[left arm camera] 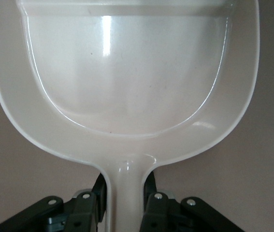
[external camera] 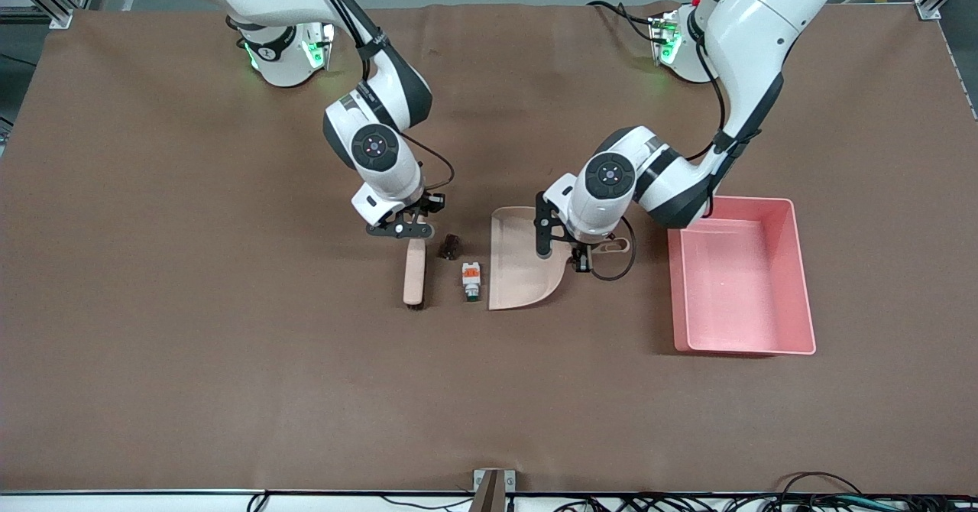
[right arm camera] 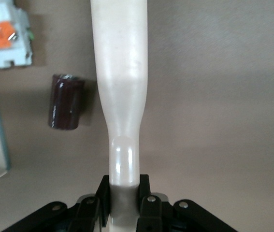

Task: Clean e-waste and dump in bin
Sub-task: 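Sweep the capacitor and switch into the dustpan with the brush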

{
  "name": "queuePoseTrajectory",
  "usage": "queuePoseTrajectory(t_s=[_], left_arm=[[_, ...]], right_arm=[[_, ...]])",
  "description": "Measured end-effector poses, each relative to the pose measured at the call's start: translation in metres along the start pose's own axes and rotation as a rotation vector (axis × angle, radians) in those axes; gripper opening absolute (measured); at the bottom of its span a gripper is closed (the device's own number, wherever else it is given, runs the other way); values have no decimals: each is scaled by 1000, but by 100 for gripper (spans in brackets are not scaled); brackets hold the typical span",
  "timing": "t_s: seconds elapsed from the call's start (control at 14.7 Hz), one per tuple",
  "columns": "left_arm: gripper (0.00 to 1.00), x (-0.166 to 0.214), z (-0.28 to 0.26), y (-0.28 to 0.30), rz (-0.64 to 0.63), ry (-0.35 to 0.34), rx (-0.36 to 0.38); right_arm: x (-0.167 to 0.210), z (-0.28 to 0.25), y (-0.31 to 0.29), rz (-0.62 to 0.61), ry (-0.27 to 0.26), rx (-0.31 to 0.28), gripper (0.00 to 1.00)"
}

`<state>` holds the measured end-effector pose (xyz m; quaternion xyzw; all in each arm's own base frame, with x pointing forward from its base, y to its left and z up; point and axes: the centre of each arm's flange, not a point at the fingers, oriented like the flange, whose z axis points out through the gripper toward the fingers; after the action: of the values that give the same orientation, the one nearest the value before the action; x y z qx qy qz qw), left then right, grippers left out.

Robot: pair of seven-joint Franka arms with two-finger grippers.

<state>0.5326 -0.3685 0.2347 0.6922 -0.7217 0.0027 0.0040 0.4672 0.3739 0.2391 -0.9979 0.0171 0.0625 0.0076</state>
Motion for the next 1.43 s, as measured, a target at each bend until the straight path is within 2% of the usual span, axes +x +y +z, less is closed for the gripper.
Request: queuePoseTrajectory(t_s=[0.41, 0.89, 1.09, 1.43], left_arm=[[33, 11, 5, -2, 23, 0, 9], [33, 12, 5, -4, 22, 0, 6], [33, 12, 5, -4, 22, 0, 6], [33, 11, 5, -5, 19, 0, 7]], right_arm=[[-28, 9, -36, -77, -4, -11, 27], [-25, 33, -83, -130, -13, 9, 27], [-41, 30, -108, -137, -47, 56, 27], [-55, -20, -149, -134, -160, 114, 27]])
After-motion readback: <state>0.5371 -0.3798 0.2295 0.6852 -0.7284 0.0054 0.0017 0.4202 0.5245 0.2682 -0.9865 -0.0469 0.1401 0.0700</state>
